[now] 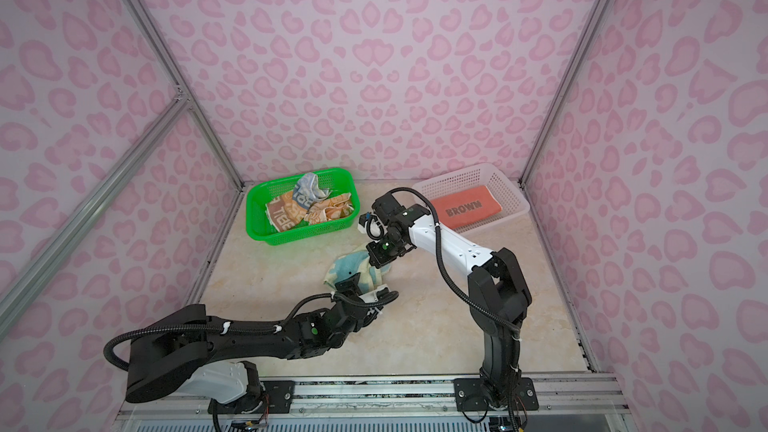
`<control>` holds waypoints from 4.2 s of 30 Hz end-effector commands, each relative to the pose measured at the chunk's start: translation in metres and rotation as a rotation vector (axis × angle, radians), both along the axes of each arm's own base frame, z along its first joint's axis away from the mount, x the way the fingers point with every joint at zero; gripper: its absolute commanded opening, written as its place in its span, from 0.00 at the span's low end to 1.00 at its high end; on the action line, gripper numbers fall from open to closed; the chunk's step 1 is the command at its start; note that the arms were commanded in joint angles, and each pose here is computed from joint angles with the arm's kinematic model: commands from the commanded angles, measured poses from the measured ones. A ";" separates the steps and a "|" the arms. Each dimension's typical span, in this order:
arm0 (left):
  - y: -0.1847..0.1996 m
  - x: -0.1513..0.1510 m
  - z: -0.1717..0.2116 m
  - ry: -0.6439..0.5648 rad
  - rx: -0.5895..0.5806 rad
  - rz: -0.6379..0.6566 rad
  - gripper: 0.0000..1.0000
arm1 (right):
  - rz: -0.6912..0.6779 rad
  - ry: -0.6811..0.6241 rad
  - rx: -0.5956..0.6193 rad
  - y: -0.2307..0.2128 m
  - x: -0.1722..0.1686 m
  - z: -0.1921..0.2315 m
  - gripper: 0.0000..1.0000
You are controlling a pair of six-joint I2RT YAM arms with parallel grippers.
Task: Fold and stack the towels
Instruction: 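Lift the towel corner with the right gripper while the left grasps the tagged corner, then raise the yellow-and-teal towel with both grippers, spreading its edge between them, then lower the hanging towel onto the table with both grippers, draping it over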
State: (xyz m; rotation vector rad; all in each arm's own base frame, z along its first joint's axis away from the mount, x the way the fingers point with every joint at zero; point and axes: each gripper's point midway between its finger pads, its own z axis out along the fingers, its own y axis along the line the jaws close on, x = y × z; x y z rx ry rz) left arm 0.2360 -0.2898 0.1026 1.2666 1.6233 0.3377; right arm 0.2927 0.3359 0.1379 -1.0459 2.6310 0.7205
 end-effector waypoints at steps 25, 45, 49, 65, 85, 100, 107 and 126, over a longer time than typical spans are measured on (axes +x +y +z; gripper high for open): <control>0.028 0.010 0.037 0.253 -0.276 0.090 0.03 | 0.055 -0.087 0.023 -0.002 0.007 -0.040 0.27; 0.056 0.049 0.052 0.332 -0.410 0.353 0.03 | -0.216 -0.266 0.159 -0.044 0.004 -0.061 0.45; 0.063 0.058 0.050 0.346 -0.442 0.409 0.03 | -0.262 -0.248 0.235 -0.037 -0.005 -0.074 0.45; 0.079 0.068 0.041 0.377 -0.464 0.491 0.03 | -0.217 -0.301 0.298 0.000 -0.021 -0.105 0.34; 0.078 0.090 0.104 0.316 -0.521 0.503 0.03 | -0.174 -0.500 -0.011 -0.063 0.019 -0.020 0.00; 0.073 0.121 0.280 0.176 -0.710 0.425 0.03 | -0.178 -0.967 -0.195 -0.143 0.053 0.168 0.00; 0.075 0.095 0.343 0.172 -0.827 0.318 0.03 | -0.139 -1.064 -0.214 -0.157 0.038 0.230 0.00; 0.133 0.029 0.409 0.059 -0.972 0.268 0.03 | 0.248 -1.206 0.070 -0.143 -0.075 0.278 0.00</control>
